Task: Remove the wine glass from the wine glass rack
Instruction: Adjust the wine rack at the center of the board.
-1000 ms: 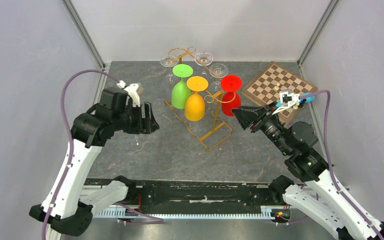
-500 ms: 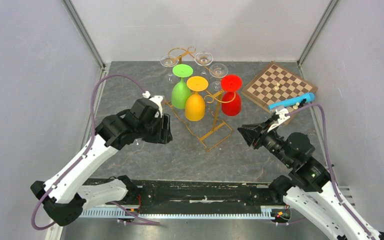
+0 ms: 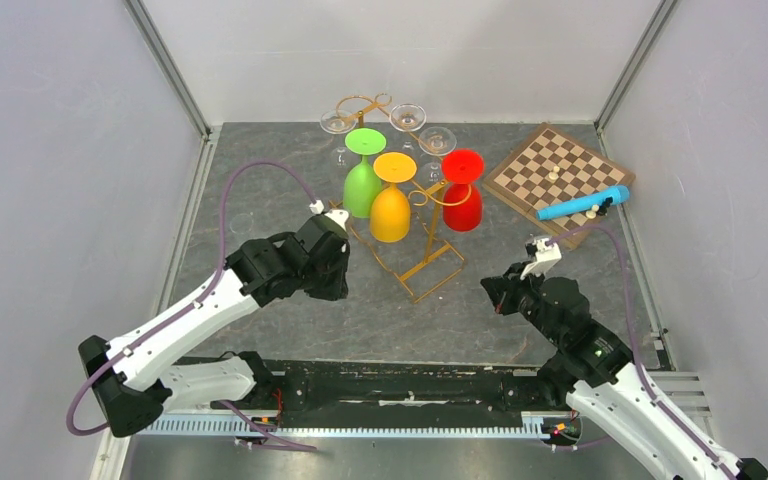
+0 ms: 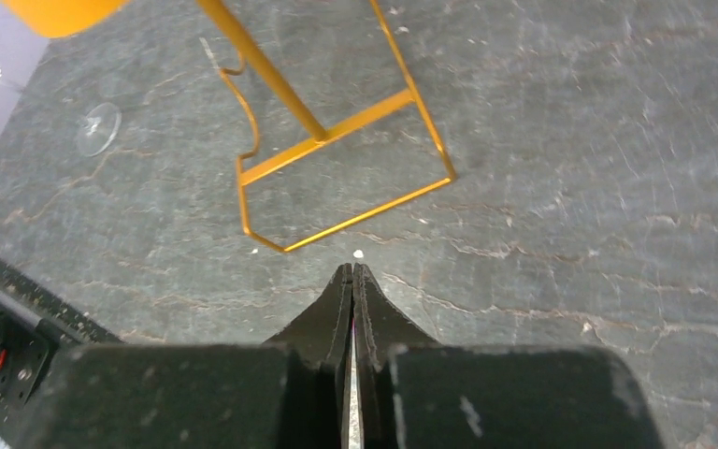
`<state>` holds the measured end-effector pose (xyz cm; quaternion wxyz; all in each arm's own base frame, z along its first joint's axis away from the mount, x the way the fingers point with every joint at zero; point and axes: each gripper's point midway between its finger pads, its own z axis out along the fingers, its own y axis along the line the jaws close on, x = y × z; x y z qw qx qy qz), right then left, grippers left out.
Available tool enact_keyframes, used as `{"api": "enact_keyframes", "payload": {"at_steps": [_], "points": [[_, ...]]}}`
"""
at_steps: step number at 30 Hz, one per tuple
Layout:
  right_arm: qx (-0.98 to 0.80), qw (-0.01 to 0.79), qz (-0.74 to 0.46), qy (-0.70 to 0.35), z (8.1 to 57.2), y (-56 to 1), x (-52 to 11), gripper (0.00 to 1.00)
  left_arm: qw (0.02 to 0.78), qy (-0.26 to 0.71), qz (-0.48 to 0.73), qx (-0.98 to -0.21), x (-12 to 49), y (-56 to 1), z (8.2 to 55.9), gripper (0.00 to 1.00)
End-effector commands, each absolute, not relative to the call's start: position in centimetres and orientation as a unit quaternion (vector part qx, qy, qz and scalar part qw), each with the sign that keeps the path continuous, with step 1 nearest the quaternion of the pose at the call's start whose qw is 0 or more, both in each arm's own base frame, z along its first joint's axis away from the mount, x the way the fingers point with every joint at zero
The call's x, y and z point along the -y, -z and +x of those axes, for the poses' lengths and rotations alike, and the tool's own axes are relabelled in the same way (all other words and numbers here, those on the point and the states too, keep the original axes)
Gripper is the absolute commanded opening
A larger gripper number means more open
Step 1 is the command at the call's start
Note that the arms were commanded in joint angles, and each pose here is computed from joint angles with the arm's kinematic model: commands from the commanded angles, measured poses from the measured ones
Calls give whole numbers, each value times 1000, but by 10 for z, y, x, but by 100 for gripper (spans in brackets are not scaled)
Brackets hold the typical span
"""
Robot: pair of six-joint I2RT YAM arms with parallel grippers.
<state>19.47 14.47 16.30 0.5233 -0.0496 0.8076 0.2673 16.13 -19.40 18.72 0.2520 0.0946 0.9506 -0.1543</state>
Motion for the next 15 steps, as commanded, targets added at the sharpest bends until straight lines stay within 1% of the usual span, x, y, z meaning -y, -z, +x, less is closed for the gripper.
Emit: {"api": "enact_keyframes", "payload": {"at_steps": [1, 8, 15], "points": [[-800, 540, 26, -260, 209, -155, -135, 0, 272, 170, 68, -945, 205, -190, 169, 2], [-799, 554, 83, -218, 230, -128, -123, 0, 277, 192, 66, -939, 210, -195, 162, 2], [-798, 573, 61, -177, 252, -112, -125, 0, 275, 200, 67, -938, 206, -195, 155, 2]]}}
